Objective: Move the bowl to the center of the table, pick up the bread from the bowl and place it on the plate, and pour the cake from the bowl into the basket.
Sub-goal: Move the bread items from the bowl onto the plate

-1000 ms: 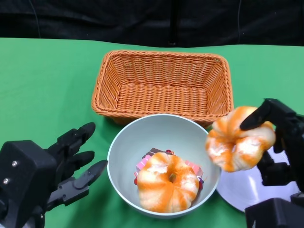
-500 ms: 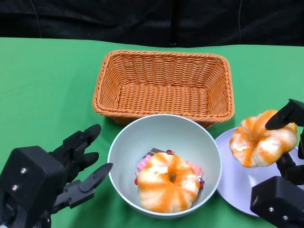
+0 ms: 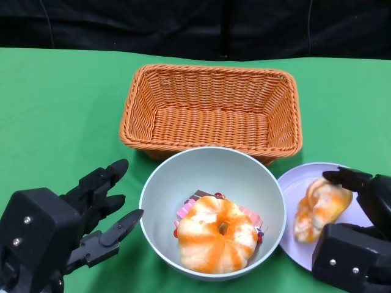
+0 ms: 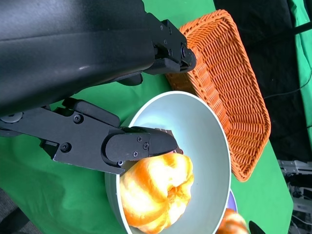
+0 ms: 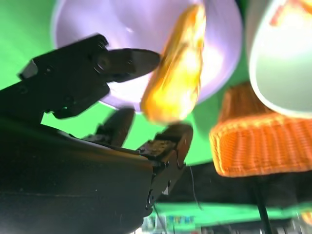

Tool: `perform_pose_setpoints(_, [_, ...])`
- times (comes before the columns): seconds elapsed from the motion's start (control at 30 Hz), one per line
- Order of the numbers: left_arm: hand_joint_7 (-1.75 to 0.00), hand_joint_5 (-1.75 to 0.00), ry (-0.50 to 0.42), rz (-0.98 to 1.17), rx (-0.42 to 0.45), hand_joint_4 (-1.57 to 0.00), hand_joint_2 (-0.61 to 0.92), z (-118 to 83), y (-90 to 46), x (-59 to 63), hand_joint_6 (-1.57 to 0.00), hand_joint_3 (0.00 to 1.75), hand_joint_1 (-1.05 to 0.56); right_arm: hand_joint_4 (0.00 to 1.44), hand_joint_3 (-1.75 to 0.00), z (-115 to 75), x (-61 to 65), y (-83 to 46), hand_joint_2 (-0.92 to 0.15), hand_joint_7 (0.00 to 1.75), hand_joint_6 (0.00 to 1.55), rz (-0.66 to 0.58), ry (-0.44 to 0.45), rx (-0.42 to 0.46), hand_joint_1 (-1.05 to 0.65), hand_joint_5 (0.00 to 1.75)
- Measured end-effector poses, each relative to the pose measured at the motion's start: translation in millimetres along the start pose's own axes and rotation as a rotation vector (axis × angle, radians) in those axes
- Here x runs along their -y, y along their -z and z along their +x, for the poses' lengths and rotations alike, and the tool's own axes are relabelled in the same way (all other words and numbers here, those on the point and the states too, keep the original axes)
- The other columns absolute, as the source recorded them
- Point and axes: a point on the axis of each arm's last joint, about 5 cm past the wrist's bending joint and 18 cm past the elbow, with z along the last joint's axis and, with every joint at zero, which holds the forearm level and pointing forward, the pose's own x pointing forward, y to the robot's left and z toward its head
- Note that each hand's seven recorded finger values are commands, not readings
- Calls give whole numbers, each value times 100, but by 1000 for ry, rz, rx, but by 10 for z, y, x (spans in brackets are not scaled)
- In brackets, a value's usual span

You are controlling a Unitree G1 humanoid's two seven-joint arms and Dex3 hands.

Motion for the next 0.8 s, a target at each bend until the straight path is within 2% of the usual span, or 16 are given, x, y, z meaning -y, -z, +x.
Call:
perform_pose_setpoints(0.17, [-2,-64,6,-2,-7,-1,92,3,13,-4,-25,39,-39,0,-10,-17,5,-27,-92,1,12,-59,-68,-20,-82,26])
perform_pose_setpoints(0.27, [-2,-63,5,-4,-9,-1,92,3,18,-13,-24,39,-40,0,-6,-52,39,-76,-92,1,12,-86,-71,-31,-84,24])
perform_pose_setpoints(0.3, [-2,-64,7,-5,-9,-1,92,2,19,-19,-24,39,-39,0,-10,-66,58,-91,-92,1,11,-91,-61,-36,-84,22])
perform_pose_setpoints(0.37, [-2,-64,6,-6,-13,-1,92,3,26,-28,-25,40,-39,0,-14,-101,92,-137,-92,1,12,-92,-24,-44,-84,24])
perform_pose_setpoints(0.5, [-2,-64,6,-8,-21,-1,92,7,41,-31,-25,38,-39,0,-11,-161,90,-245,-92,3,17,-40,91,-27,-73,44])
perform_pose_setpoints(0.67, [-2,-63,4,-8,-21,-1,92,6,41,-34,-25,38,-40,0,-15,-199,33,-301,-92,3,16,28,237,84,-65,57])
perform_pose_setpoints(0.8, [-1,-63,4,-8,-20,-1,92,6,41,-34,-25,38,-41,0,-17,-208,33,-332,-92,3,15,56,310,169,-64,60])
